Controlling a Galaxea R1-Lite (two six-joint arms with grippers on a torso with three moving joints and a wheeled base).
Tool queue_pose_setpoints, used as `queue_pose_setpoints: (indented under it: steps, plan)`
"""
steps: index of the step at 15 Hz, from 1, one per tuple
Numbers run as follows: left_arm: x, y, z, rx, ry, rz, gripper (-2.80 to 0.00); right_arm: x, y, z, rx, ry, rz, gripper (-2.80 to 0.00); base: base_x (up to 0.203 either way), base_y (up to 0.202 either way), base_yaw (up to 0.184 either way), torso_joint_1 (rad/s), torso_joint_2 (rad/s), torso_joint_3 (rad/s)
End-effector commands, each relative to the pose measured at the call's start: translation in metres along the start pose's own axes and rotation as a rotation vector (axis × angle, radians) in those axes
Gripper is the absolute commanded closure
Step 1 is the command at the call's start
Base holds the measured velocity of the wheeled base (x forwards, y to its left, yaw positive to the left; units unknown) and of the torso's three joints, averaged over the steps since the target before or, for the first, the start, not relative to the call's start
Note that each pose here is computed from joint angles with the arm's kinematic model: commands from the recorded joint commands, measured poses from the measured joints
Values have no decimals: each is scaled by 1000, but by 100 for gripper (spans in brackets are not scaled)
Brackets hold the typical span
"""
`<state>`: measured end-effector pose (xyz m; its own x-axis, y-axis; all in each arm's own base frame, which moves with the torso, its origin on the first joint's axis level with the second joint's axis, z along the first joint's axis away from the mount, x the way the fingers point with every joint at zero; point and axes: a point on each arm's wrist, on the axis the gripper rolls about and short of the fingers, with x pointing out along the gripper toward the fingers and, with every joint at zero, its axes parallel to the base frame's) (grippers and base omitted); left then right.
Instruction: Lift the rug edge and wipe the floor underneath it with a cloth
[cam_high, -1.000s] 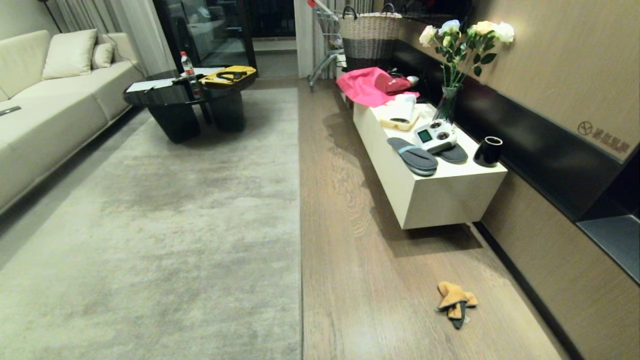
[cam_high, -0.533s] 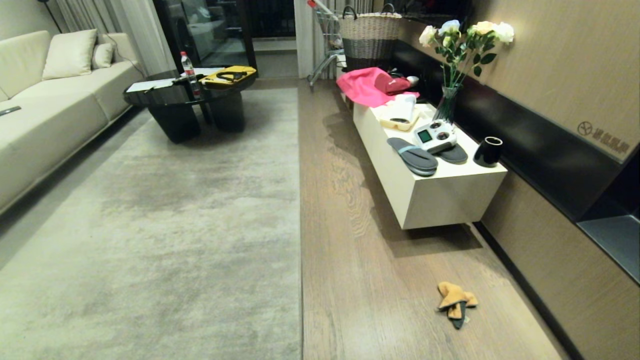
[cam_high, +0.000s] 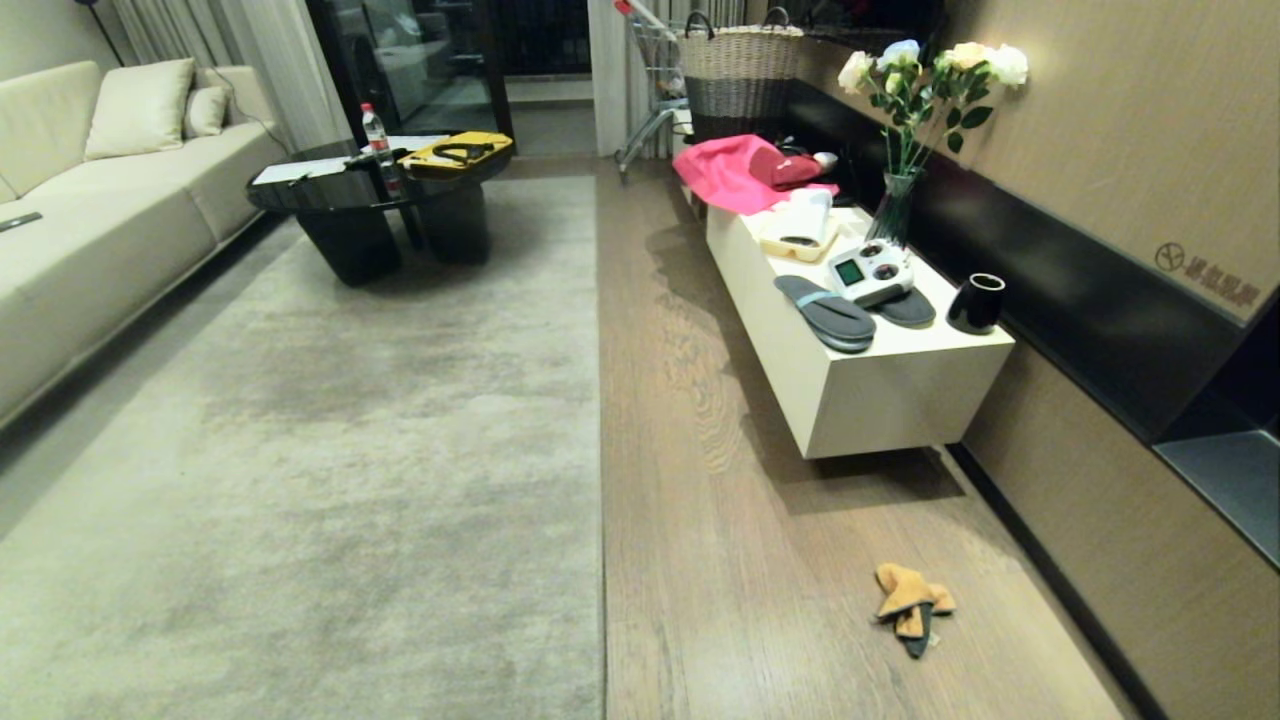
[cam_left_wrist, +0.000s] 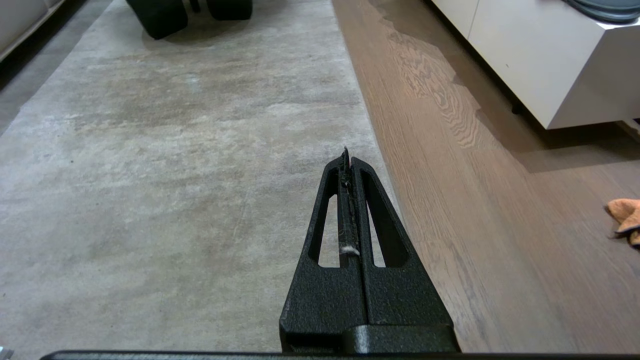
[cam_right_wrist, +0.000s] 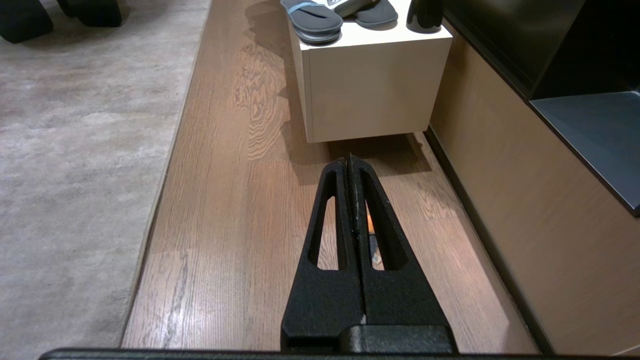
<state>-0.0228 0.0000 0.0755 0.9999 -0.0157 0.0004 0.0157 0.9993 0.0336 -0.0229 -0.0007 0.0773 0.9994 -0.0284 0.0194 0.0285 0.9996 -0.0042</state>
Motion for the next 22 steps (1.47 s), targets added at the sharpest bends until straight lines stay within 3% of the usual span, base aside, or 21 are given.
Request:
queue_pose_setpoints:
  steps: [1,7,22]
  plan:
    - [0,0,0,0,-1,0,0,0,0,0,-3,2,-1,0,0,0,0,0,0,0]
    - [0,0,0,0,-1,0,0,0,0,0,-3,2,-1,0,0,0,0,-1,-29,-42]
    - [0,0,0,0,0,0,0,0,0,0,0,2,1,0,0,0,0,45,-426,-384]
